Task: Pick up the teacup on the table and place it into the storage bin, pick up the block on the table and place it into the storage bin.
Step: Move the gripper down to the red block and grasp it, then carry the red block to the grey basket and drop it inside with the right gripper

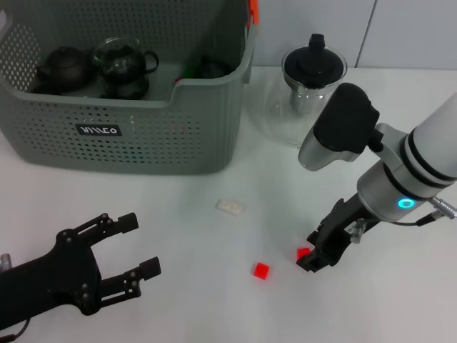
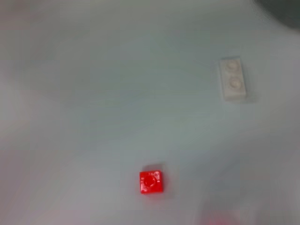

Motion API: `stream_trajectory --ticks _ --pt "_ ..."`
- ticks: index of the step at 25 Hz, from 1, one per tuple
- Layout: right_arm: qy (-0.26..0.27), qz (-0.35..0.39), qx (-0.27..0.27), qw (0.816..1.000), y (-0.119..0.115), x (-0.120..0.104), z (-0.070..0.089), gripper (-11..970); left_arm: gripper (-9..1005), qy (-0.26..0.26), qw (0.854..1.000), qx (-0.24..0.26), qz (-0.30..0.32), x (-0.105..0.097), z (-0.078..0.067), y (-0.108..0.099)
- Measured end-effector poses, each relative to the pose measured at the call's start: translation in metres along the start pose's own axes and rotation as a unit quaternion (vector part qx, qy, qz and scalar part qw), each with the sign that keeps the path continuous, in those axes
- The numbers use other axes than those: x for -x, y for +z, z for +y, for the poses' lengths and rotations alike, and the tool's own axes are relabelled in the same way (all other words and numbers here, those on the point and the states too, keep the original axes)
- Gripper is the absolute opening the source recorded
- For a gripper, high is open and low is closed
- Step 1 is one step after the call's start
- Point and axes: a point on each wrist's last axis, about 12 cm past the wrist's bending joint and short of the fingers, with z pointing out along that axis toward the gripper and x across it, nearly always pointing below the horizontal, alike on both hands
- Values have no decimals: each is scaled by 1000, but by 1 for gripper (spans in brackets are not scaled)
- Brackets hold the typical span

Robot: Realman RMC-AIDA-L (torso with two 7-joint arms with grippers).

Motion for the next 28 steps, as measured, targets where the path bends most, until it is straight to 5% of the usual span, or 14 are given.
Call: stream_trajectory --ticks 14,19,28 --pt "6 -3 3 1000 6 1 1 504 825 -2 1000 0 0 -1 0 0" --pt "9 3 6 1000 8 1 0 316 825 -2 1000 0 -1 -1 -1 1" --pt "10 2 8 1000 8 1 1 206 825 -3 1000 0 -1 -1 -1 1"
